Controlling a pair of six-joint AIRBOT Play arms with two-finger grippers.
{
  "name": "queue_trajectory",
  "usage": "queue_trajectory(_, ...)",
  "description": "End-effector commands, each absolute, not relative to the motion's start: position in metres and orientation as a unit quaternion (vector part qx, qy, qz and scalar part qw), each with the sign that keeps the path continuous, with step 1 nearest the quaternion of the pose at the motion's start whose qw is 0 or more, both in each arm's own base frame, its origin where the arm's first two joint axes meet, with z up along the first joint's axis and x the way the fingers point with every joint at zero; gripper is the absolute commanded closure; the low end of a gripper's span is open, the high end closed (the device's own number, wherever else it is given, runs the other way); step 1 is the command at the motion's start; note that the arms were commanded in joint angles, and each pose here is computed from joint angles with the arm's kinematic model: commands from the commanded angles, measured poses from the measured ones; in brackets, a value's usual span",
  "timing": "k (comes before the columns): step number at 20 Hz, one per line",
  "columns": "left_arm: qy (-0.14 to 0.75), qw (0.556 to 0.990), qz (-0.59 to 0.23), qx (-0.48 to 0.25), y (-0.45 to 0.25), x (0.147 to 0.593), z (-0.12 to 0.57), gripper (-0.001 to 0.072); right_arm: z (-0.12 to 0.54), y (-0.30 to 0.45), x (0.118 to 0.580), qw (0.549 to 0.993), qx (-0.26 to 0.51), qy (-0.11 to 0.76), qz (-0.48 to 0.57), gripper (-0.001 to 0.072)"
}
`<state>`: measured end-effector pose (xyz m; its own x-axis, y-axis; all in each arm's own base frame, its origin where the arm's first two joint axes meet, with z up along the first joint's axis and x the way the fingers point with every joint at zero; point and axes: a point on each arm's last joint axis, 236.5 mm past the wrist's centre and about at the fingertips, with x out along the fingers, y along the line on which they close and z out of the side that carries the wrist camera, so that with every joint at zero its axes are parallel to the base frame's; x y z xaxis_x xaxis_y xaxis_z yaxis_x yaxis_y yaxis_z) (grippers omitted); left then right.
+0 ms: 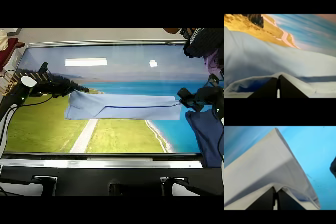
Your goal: Fold the clothes and pants, and hang the long-sleeved shirts on hangers.
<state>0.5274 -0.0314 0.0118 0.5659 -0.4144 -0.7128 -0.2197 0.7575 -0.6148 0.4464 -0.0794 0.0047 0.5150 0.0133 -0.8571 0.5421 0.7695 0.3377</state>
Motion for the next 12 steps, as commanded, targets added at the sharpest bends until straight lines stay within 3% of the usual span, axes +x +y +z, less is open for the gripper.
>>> queue_trajectory(1,0.46,0.812,-0.052,-0.354,-0.027,0.55,0.0,0.0692,-0.001,-0.079,0.468,0.818,0.312,0.457,-0.156,0.0676)
queue_trajectory(7,0.459,0.808,-0.044,-0.367,-0.025,0.584,-0.024,0.0692,-0.032,-0.079,0.495,0.804,0.317,0.481,-0.147,0.0676)
queue_trajectory(12,0.488,0.79,-0.044,-0.368,-0.039,0.588,-0.067,0.0692,-0.073,-0.075,0.484,0.775,0.314,0.528,-0.15,0.0674)
